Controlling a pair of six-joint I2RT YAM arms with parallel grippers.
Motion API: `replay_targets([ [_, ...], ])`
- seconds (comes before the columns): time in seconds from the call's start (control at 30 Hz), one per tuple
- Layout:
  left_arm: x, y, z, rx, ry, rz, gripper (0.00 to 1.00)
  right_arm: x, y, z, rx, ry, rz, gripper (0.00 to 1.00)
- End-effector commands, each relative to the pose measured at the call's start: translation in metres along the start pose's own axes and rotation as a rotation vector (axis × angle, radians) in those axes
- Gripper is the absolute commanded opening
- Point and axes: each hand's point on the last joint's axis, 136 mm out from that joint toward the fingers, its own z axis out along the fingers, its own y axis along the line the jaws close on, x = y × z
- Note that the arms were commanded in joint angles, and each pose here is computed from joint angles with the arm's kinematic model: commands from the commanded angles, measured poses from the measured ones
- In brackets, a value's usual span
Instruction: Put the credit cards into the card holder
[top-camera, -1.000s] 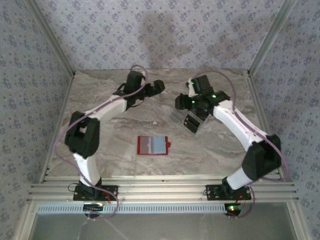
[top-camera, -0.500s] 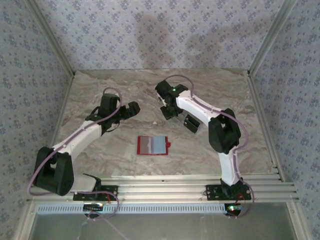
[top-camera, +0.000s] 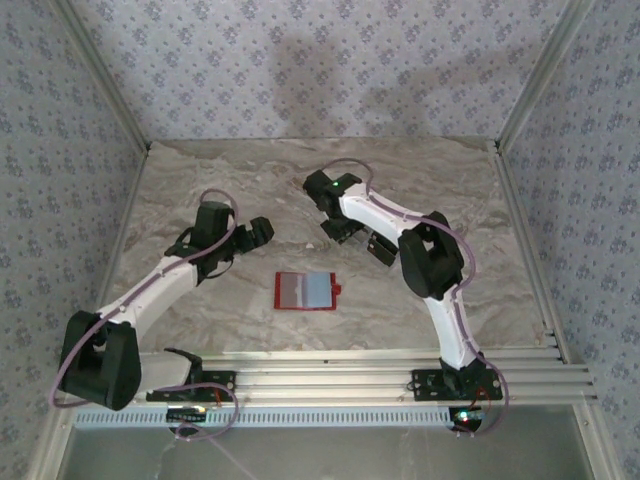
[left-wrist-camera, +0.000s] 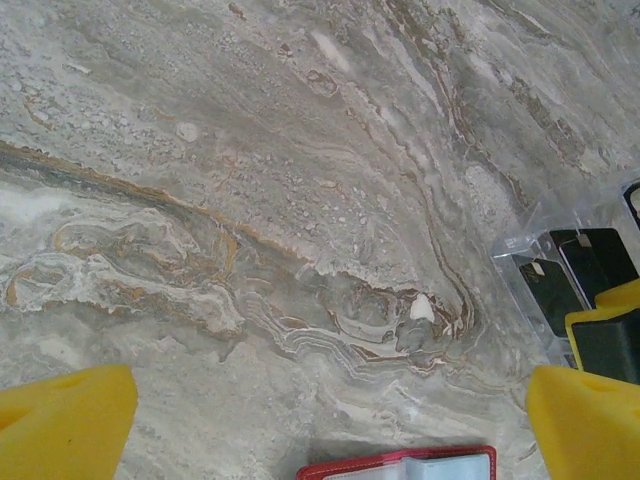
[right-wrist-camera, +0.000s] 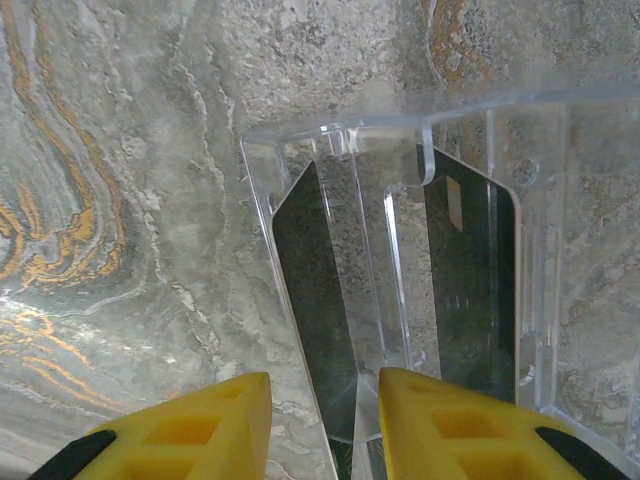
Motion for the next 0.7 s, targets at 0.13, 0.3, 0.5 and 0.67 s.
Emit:
replay_targets([
  [0.13,-0.0053,-0.0010,-0.0031,0.016,-0.027,-0.010,1.00,-0.0020,-0.0016,0.0054,0.046,0.025,-0.055,0.30],
  [0.3,-0.0046,-0.0006,-0.0023,0.017,-0.027,-0.011,1.00,-0.0012,-0.0003,0.0064,0.043,0.028,-0.060,0.24],
  [0.5,-0.0045,-0.0004,-0.0021,0.018,-0.028,-0.011,1.00,0.0008,0.0010,0.0090,0.040,0.039,-0.073,0.16],
  [0.67,-0.0051,-0.0017,-0.0023,0.023,-0.029,-0.012,1.00,0.0007,-0.0004,0.0059,0.040,0.036,-0.085,0.10],
])
